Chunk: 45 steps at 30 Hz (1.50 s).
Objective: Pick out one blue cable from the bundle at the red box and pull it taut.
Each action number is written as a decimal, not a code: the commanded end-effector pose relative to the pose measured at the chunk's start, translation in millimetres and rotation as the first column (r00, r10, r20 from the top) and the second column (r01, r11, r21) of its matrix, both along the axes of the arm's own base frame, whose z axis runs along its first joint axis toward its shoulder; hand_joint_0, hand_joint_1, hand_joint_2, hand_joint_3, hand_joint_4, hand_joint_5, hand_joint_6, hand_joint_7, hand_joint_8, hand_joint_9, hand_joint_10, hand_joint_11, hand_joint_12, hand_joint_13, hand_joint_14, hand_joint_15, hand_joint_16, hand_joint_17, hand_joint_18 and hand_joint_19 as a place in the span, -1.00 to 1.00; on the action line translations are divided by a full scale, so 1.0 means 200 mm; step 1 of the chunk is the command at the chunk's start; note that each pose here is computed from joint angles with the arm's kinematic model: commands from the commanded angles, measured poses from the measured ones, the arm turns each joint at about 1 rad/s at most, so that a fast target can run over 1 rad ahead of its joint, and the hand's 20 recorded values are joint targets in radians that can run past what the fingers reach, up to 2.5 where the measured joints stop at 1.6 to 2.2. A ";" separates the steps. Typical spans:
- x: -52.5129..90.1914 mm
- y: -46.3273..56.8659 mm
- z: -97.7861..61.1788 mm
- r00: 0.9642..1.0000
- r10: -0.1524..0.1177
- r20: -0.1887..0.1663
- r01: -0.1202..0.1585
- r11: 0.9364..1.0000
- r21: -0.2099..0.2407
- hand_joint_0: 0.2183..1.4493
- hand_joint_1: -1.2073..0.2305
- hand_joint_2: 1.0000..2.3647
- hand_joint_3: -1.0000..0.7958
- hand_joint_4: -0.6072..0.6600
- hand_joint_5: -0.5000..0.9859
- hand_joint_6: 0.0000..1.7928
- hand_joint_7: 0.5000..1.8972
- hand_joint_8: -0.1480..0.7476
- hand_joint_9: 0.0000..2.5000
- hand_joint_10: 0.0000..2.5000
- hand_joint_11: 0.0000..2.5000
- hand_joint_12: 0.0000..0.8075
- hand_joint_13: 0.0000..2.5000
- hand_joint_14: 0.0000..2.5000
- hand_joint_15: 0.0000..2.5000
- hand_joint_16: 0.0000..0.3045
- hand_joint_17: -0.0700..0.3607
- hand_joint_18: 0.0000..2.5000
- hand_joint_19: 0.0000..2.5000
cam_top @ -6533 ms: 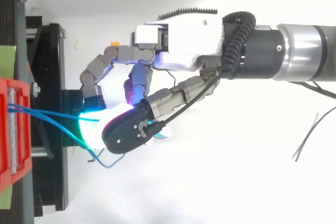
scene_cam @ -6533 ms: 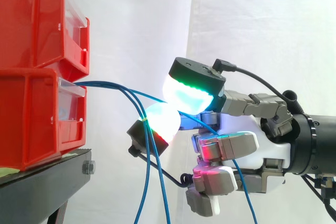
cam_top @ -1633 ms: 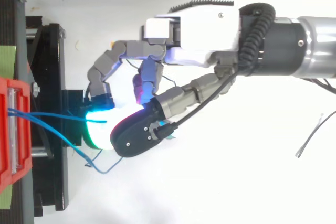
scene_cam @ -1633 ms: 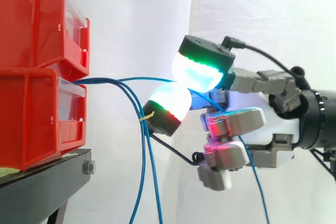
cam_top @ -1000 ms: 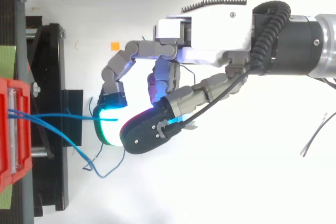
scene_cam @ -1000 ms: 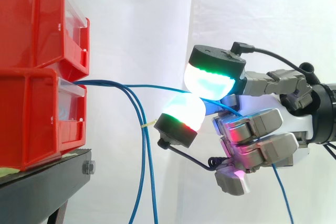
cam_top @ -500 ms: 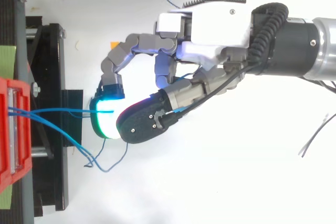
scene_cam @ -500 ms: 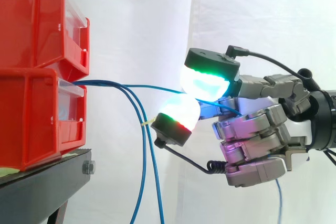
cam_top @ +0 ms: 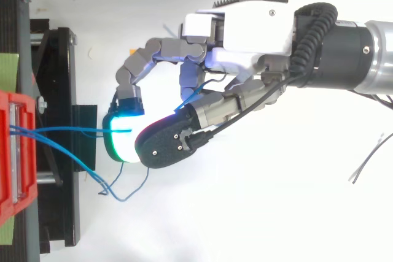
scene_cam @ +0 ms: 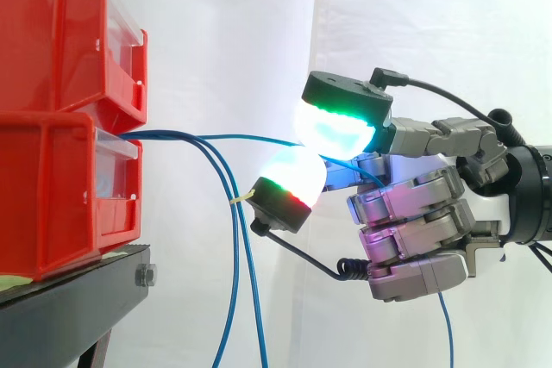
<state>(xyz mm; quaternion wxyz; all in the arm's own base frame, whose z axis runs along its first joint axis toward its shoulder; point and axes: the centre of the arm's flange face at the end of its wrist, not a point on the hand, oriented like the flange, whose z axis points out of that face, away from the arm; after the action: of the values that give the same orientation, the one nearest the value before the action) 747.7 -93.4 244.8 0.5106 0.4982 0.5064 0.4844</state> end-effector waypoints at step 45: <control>0.00 0.00 0.00 1.000 0.000 -0.002 0.000 1.000 -0.002 -0.33 -0.34 -0.97 0.00 0.05 -0.51 0.02 -0.48 0.00 0.30 -0.24 0.28 -0.09 0.12 0.82 -0.27 -0.64 -0.11 0.25 0.46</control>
<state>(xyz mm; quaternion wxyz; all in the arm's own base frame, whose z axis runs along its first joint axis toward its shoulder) 747.5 -93.6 244.5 0.5108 0.4981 0.5070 0.4837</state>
